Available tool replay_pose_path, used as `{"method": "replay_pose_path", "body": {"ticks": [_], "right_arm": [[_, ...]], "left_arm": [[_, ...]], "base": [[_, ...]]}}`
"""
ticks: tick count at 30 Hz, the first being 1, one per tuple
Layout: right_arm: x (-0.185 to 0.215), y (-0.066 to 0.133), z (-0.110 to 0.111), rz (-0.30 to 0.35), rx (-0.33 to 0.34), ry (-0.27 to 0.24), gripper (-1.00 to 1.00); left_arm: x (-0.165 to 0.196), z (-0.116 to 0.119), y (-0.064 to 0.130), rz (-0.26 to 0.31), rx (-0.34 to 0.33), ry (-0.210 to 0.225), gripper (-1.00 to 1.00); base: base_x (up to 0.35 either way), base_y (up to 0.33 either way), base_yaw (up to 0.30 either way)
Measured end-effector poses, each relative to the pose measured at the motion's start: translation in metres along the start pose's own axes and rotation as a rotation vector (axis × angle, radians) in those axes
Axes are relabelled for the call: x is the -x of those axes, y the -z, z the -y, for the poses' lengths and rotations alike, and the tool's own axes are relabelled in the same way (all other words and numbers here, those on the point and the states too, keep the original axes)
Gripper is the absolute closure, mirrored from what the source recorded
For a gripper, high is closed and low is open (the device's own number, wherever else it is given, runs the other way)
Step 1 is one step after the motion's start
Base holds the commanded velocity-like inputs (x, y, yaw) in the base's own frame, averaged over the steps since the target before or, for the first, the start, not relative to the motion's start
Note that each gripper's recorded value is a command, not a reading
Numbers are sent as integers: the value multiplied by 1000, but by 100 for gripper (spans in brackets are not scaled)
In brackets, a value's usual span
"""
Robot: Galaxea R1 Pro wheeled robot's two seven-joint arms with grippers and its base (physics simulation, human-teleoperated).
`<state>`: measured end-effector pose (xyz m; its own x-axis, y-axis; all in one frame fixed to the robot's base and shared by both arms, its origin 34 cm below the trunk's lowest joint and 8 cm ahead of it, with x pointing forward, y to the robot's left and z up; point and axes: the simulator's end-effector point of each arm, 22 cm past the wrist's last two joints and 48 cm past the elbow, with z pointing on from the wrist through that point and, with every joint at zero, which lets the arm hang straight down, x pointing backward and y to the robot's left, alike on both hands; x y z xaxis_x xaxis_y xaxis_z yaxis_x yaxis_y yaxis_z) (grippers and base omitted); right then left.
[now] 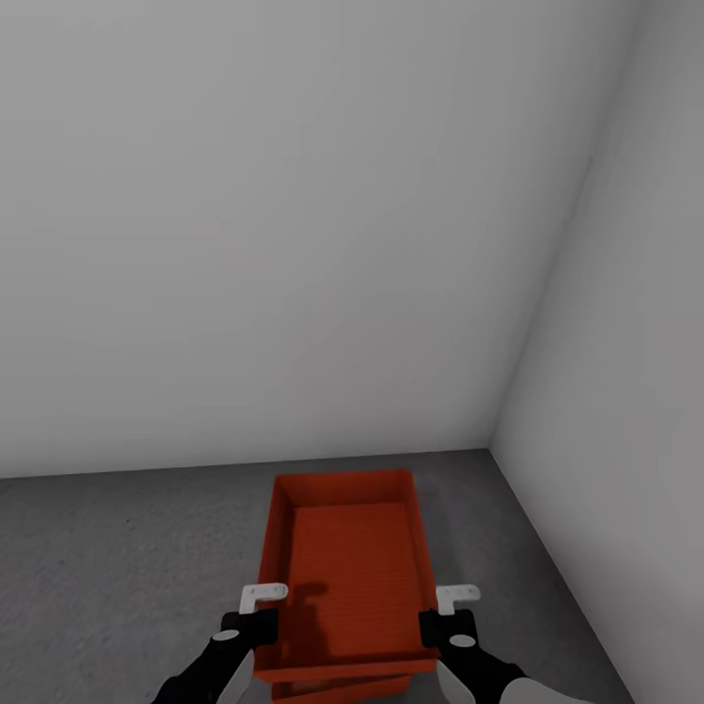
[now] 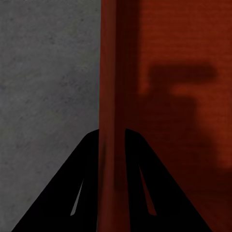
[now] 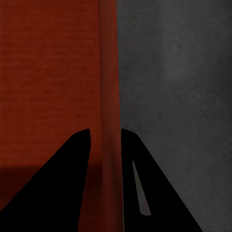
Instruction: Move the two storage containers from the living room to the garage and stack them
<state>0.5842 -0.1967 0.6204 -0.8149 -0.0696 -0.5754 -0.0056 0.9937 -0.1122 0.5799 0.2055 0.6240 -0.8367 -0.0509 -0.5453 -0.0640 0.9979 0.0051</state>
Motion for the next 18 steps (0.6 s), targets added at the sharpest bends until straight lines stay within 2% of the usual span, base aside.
{"method": "replay_pose_path", "body": {"ticks": [18], "right_arm": [[-2,1,-4,-11,3,9,100]], "left_arm": [[-2,-4,0,-14,1,4,100]], "base": [[0,0,0]]}}
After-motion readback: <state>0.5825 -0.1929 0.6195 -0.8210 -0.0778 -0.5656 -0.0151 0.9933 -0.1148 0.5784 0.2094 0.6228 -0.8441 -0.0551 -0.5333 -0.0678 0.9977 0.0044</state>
